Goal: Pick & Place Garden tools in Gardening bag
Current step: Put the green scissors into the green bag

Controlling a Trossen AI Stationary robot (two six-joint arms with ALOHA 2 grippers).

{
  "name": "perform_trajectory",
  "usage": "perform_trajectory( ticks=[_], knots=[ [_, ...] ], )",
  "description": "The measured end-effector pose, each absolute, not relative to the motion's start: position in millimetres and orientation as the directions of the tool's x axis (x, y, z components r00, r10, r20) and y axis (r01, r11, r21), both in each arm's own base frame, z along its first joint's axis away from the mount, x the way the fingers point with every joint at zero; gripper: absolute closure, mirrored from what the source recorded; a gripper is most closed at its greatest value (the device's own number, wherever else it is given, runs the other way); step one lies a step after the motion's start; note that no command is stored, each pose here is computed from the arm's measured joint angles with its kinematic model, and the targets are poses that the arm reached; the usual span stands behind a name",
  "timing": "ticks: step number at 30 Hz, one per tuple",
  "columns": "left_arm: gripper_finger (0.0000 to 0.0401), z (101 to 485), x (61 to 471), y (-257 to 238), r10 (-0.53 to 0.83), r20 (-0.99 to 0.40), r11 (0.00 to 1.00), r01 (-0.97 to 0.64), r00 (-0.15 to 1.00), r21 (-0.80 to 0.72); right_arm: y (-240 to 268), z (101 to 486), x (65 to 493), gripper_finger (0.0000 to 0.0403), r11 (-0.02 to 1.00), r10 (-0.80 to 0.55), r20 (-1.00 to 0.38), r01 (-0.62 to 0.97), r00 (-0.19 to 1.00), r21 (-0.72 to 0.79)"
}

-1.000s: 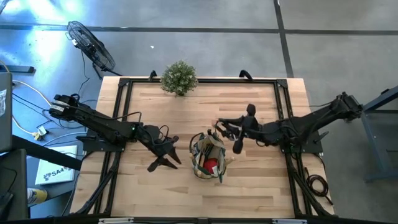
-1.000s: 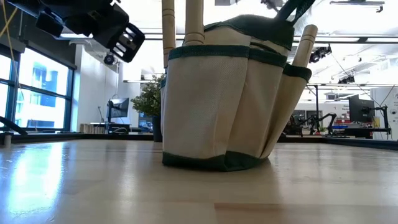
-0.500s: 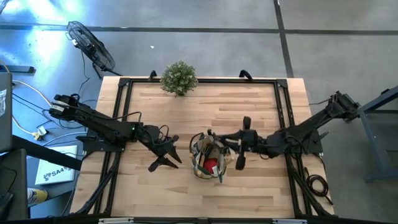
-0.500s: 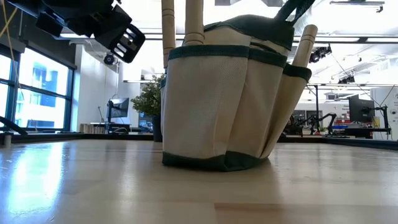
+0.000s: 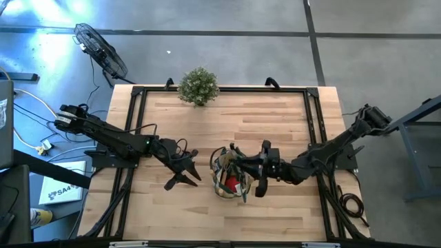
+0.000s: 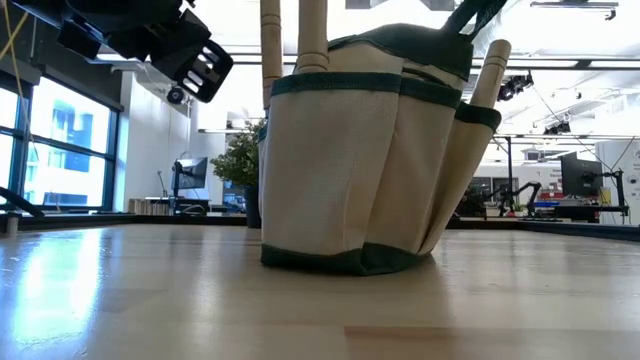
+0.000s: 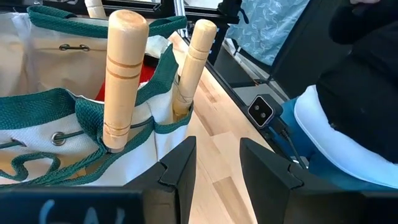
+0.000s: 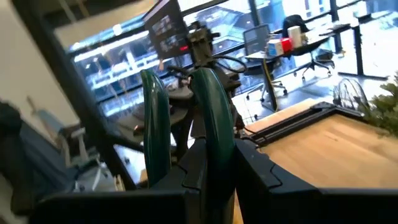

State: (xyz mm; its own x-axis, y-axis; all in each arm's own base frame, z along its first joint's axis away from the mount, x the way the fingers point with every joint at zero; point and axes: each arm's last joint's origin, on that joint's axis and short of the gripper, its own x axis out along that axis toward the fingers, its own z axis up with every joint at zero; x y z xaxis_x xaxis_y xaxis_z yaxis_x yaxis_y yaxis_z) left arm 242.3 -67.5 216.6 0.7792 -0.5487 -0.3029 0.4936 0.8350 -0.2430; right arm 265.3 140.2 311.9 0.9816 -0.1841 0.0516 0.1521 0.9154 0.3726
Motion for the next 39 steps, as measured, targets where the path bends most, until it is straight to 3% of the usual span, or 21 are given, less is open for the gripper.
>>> perform_trajectory(
  ticks=[13,39],
  knots=[
    [0.0281,216.6,242.3,-67.5,-0.549,-0.303,0.835,0.497,0.779,-0.236,140.7,301.5,271.6,0.0362,0.81,-0.313,0.03,0.251,0.949,0.53],
    [0.0281,212.6,241.3,-66.5,-0.523,-0.343,0.852,0.466,0.78,-0.239,126.9,295.3,273.6,0.0362,0.673,-0.58,-0.002,0.481,0.814,0.562]
  ],
)
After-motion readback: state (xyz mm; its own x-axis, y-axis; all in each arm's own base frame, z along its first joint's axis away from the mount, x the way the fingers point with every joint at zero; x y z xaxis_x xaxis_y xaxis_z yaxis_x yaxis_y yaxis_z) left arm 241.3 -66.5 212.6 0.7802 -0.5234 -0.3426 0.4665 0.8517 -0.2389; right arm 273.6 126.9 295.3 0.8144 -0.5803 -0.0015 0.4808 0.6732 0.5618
